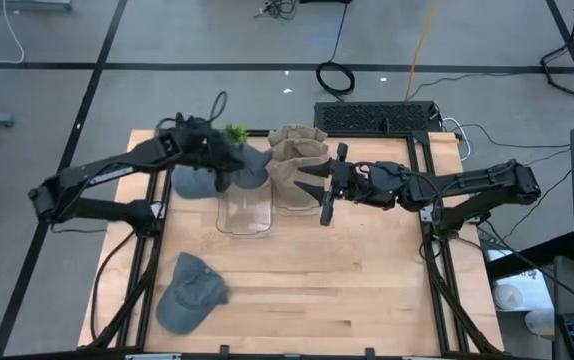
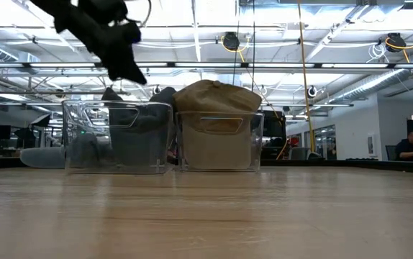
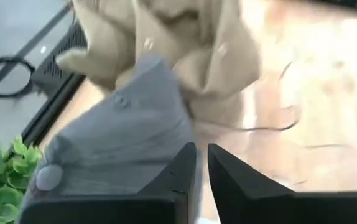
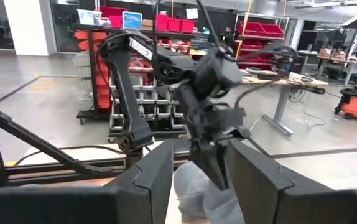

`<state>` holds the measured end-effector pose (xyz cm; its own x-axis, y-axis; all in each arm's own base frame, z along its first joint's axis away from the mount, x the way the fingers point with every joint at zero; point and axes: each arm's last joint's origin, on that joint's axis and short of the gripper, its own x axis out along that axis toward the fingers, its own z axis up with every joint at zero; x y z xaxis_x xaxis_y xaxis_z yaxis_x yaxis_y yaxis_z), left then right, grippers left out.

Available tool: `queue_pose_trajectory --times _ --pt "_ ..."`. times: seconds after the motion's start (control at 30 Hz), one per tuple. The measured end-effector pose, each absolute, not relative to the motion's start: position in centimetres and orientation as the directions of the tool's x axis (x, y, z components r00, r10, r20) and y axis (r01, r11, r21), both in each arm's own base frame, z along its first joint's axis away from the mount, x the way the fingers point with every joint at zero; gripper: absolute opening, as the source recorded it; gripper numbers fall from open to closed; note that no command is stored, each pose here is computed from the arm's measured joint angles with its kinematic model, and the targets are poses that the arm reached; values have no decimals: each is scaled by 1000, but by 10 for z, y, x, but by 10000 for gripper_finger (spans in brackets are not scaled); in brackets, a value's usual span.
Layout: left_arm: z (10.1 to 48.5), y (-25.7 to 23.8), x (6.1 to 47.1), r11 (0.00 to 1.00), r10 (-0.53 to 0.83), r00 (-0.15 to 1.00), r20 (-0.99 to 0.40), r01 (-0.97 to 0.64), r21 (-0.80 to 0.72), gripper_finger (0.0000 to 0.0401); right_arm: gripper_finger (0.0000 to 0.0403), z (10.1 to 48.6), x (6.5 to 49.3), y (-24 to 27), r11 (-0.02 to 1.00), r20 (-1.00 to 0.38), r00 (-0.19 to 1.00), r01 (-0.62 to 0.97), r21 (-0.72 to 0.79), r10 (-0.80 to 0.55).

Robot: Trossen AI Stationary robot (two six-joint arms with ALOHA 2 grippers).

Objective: Pick & Place hat
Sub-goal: Put the bottom blue cap into the left transparent bin

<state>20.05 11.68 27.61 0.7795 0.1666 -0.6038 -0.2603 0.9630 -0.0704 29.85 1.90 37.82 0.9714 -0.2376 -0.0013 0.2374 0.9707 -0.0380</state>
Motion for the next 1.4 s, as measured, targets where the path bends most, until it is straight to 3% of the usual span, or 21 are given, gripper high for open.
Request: queue_pose_trajectory --times 0.33,0.77,1.0,1.17,1.4 --pt "318 84 169 957 140 895 -424 -232 -174 65 141 378 298 19 971 1 971 237 -37 -237" --pt "344 50 148 979 -12 966 -257 -40 -197 35 141 378 298 19 971 1 971 238 -38 -238" --pt "349 38 144 939 -55 975 -214 -23 -344 10 141 378 298 19 970 2 970 242 -36 -242" --pt "373 25 142 942 -96 994 -45 76 -326 8 141 378 298 19 969 1 970 243 -41 -243" --pt "439 10 122 967 -115 971 210 158 -200 22 141 378 298 19 968 1 970 241 -71 -242"
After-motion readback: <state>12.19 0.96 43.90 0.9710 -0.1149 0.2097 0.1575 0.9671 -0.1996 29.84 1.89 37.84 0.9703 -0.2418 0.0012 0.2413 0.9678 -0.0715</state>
